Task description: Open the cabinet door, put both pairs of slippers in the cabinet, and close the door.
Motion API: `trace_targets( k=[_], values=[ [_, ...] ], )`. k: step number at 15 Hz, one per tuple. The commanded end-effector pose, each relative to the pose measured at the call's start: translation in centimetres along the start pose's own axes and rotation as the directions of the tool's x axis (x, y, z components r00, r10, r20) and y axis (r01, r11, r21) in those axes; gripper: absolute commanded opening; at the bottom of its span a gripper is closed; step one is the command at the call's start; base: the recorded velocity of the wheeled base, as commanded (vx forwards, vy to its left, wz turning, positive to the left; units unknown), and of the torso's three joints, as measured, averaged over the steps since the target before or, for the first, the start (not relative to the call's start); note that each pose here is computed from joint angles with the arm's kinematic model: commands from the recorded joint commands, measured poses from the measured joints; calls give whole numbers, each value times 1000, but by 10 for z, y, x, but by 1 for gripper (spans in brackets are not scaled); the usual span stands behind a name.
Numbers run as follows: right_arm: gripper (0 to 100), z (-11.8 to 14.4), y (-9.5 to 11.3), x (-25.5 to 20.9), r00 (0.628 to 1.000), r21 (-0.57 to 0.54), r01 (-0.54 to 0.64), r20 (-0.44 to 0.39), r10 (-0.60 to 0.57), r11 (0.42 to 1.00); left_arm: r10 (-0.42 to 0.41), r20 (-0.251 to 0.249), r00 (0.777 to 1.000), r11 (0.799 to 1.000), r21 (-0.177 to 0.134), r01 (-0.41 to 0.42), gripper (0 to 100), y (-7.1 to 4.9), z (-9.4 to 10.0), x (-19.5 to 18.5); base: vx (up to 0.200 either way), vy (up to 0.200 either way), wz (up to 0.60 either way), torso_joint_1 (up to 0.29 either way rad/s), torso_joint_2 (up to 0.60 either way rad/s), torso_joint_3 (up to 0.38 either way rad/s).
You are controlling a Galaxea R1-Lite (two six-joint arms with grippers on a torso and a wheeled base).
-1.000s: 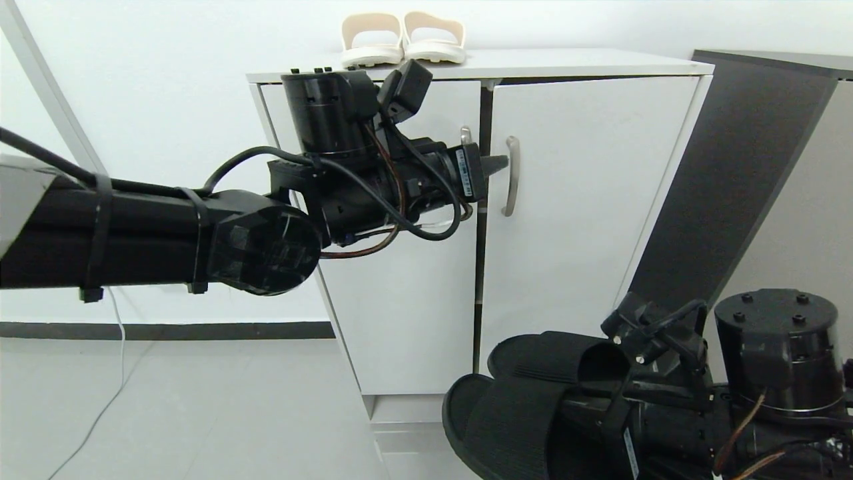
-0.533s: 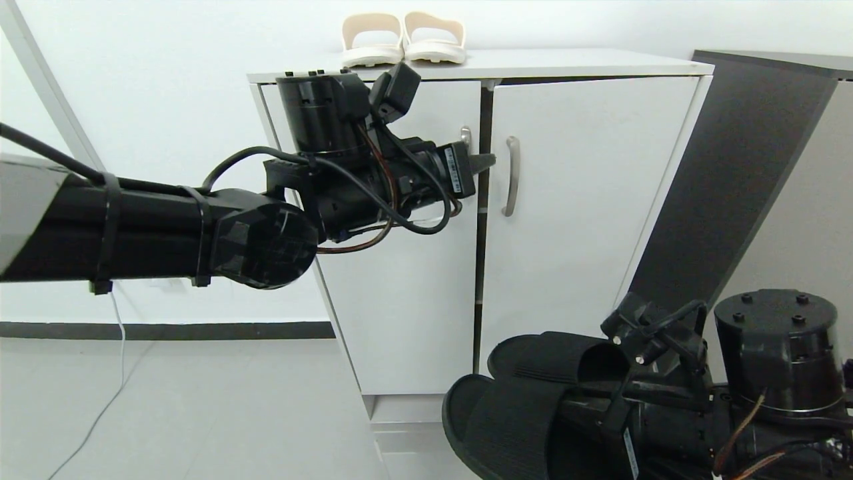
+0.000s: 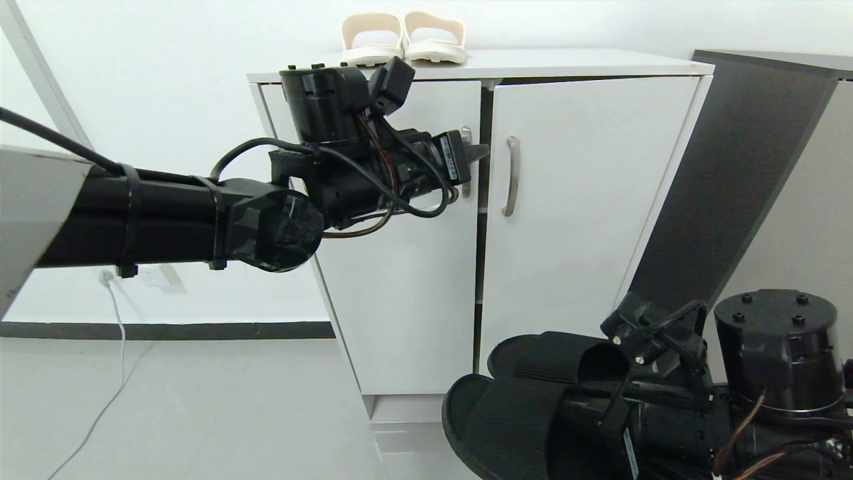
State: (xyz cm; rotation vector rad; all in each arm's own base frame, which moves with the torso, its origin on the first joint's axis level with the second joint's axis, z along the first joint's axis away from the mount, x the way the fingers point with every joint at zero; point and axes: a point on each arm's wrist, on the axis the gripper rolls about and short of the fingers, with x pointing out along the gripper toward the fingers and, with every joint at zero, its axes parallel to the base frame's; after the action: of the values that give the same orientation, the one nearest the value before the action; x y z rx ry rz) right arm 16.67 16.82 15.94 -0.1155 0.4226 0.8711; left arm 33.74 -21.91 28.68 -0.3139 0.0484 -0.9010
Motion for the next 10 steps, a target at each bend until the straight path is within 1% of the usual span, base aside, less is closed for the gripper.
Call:
trace_targets(
  k=[1,3,5,6,10],
  values=[
    [0,0,0,0,1000,0,0,1,0,1000,7,2,1000,1000,-12,-7,0,5,0,6,0,0,0,0,0,0],
    [0,0,0,0,1000,-2,0,1,0,1000,6,9,1000,1000,-10,-6,0,8,1,11,0,0,0,0,0,0],
    [0,0,0,0,1000,-2,0,1,0,1000,11,2,1000,1000,-16,-11,0,10,3,16,0,0,0,0,0,0],
    [0,0,0,0,1000,-2,0,1,0,1000,10,6,1000,1000,-16,-10,0,12,2,21,0,0,0,0,0,0],
    [0,-1,0,0,1000,-2,-3,-4,3,1000,15,-4,1000,1000,-20,-15,0,20,-4,34,0,0,0,0,0,0]
  ],
)
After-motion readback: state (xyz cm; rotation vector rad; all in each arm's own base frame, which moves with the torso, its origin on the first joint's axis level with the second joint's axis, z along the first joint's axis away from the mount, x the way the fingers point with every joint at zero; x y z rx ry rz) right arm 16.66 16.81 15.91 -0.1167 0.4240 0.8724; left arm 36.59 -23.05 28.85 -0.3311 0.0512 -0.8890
